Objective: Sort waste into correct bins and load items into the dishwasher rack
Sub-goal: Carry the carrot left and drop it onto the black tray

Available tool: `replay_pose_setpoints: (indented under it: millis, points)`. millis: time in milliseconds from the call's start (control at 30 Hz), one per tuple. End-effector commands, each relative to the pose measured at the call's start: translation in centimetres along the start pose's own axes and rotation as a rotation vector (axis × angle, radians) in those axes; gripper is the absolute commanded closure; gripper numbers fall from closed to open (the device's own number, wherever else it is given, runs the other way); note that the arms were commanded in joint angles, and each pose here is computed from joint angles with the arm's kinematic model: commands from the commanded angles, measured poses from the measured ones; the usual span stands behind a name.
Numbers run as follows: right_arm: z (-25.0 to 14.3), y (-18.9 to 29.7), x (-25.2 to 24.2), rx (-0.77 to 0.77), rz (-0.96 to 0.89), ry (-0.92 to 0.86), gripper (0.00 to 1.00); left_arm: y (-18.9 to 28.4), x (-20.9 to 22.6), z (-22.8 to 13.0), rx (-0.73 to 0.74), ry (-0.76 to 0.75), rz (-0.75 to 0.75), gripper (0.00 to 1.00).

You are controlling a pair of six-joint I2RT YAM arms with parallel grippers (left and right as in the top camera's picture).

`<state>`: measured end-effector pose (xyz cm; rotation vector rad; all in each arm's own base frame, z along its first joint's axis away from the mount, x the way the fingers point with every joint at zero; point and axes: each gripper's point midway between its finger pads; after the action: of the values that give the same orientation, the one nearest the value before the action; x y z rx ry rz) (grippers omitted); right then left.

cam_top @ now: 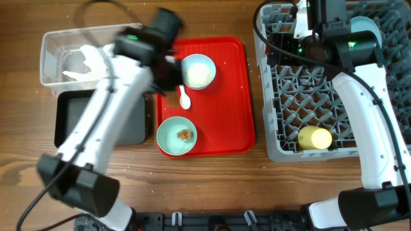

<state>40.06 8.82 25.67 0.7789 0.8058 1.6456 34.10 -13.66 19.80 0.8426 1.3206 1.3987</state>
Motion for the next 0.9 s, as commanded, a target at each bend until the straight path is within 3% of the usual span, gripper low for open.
replay_pose_setpoints:
  millis: [0,67,233,433,533,700,867]
  points:
    - [0.4,-0.1,-0.2,-0.013,-0.016,0.014,0.12,2.9,10.2,5.2,-0.156,0.387,0.134,0.96]
    - [0.4,-0.1,-0.2,-0.012,-0.016,0.014,0.12,2.9,16.4,6.1,-0.153,0.609,0.183,0.96]
    - [0.5,-0.1,-0.2,-0.016,-0.016,0.013,0.12,2.1,24.9,4.3,-0.090,0.943,0.269,0.96]
    - [0.4,-0.1,-0.2,-0.013,-0.016,0.012,0.12,-1.8,25.7,1.9,-0.020,1.046,0.315,0.96]
    - [0.6,-0.1,-0.2,-0.023,-0.016,0.012,0.12,-2.5,24.8,3.1,-0.036,1.053,0.235,0.96]
    - [0.7,-0.1,-0.2,-0.024,-0.015,0.012,0.12,-4.6,24.1,3.1,-0.074,1.285,0.230,0.96]
    - [0.7,-0.1,-0.2,-0.024,-0.015,0.012,0.12,-10.3,25.1,-0.5,-0.066,1.536,0.289,0.96]
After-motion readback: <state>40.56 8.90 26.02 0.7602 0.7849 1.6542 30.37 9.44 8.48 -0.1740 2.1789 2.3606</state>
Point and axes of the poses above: each gripper's point midway between its finger pads, its own y axis back along the fingers, its own x axis along the line the jaws close on, z = x × y, and after that the axes turned 9 degrees about y, right-handed
